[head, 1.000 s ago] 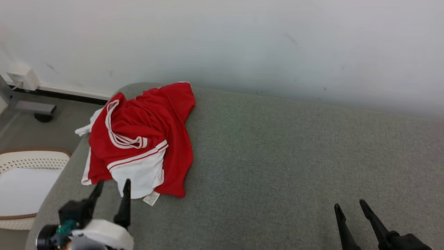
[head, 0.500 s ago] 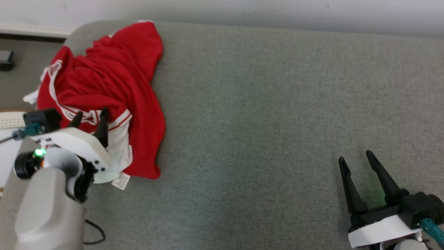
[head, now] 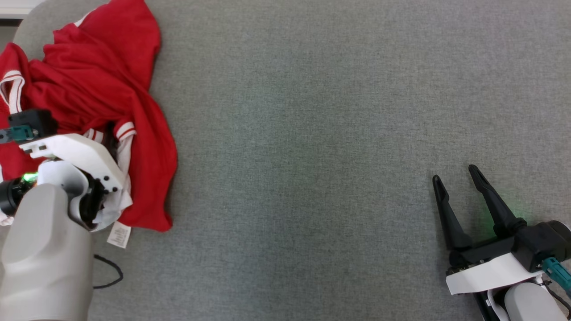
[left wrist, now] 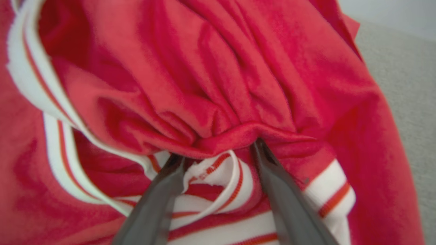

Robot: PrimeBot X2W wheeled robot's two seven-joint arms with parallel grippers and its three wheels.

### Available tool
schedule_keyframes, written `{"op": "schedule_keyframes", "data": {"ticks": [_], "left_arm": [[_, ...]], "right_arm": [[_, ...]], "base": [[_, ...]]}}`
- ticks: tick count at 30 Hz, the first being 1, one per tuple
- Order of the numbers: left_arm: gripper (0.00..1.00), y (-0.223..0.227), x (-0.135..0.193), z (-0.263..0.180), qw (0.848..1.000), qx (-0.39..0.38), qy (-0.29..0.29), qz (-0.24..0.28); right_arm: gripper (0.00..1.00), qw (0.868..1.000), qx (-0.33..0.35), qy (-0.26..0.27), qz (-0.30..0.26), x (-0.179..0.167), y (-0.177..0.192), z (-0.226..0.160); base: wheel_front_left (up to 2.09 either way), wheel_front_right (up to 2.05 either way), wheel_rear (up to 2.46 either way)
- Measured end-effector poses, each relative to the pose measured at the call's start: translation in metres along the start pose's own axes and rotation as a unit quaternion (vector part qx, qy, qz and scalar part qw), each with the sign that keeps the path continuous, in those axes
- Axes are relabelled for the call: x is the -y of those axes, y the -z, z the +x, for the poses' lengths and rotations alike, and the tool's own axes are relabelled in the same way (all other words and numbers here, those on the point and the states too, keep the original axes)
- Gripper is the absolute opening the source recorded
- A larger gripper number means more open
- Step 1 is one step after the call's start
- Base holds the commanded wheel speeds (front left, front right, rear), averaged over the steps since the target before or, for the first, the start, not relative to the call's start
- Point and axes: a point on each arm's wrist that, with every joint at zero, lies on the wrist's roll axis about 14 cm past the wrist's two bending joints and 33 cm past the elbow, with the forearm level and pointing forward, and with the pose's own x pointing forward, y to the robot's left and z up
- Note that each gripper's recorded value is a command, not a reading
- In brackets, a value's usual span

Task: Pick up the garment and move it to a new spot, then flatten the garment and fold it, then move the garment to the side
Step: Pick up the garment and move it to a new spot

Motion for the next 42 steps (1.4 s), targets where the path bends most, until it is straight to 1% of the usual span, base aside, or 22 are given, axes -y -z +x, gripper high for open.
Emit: {"op": "schedule_keyframes", "data": {"ticks": [1, 7, 11, 18, 22, 24, 25, 26, 31, 36, 42], "left_arm": [[0.0, 0.0, -0.001, 0.001, 1.0, -0.002, -0.001, 0.0], [0.0, -0.001, -0.009, -0.009, 1.0, -0.007, -0.005, 0.001], [0.0, -0.011, -0.02, -0.024, 1.0, 0.012, -0.007, -0.01], [0.0, -0.071, -0.034, -0.06, 0.994, 0.099, 0.0, -0.035], [0.0, -0.109, -0.033, -0.085, 0.987, 0.157, 0.012, -0.029], [0.0, -0.126, -0.029, -0.097, 0.983, 0.182, 0.021, -0.023], [0.0, -0.14, -0.024, -0.109, 0.978, 0.203, 0.031, -0.018], [0.0, -0.14, -0.024, -0.109, 0.978, 0.203, 0.031, -0.018], [0.0, -0.178, -0.006, -0.14, 0.965, 0.257, 0.059, -0.001], [0.0, -0.208, 0.024, -0.169, 0.949, 0.301, 0.097, 0.019], [0.0, -0.229, 0.073, -0.201, 0.927, 0.337, 0.162, 0.034]], "right_arm": [[1.0, 1.0, 0.0, 0.002, -0.001, 0.001, 0.0, -0.001], [1.0, 1.0, -0.003, 0.009, -0.001, 0.002, -0.002, -0.009], [1.0, 1.0, 0.004, 0.006, 0.003, -0.007, -0.01, -0.016], [1.0, 1.0, 0.028, -0.002, 0.001, -0.023, -0.032, -0.029], [1.0, 0.999, 0.038, -0.004, 0.001, -0.03, -0.041, -0.039], [1.0, 0.999, 0.044, -0.003, 0.001, -0.033, -0.046, -0.044], [1.0, 0.999, 0.047, -0.003, 0.001, -0.035, -0.049, -0.05], [1.0, 0.999, 0.047, -0.003, 0.001, -0.035, -0.049, -0.05], [1.0, 0.998, 0.058, 0.004, 0.0, -0.037, -0.057, -0.063], [1.0, 0.998, 0.064, 0.022, 0.002, -0.03, -0.06, -0.078], [1.0, 0.996, 0.072, 0.046, 0.003, -0.02, -0.064, -0.094]], "base": [[0.0, 0.0, 0.0], [0.0, 0.0, 0.0], [0.0, 0.0, 0.0], [0.0, 0.0, 0.0], [0.0, 0.0, 0.0], [0.0, 0.0, 0.0], [0.0, 0.0, 0.0], [0.0, 0.0, 0.0], [0.0, 0.0, 0.0], [0.0, 0.0, 0.0], [0.0, 0.0, 0.0]]}}
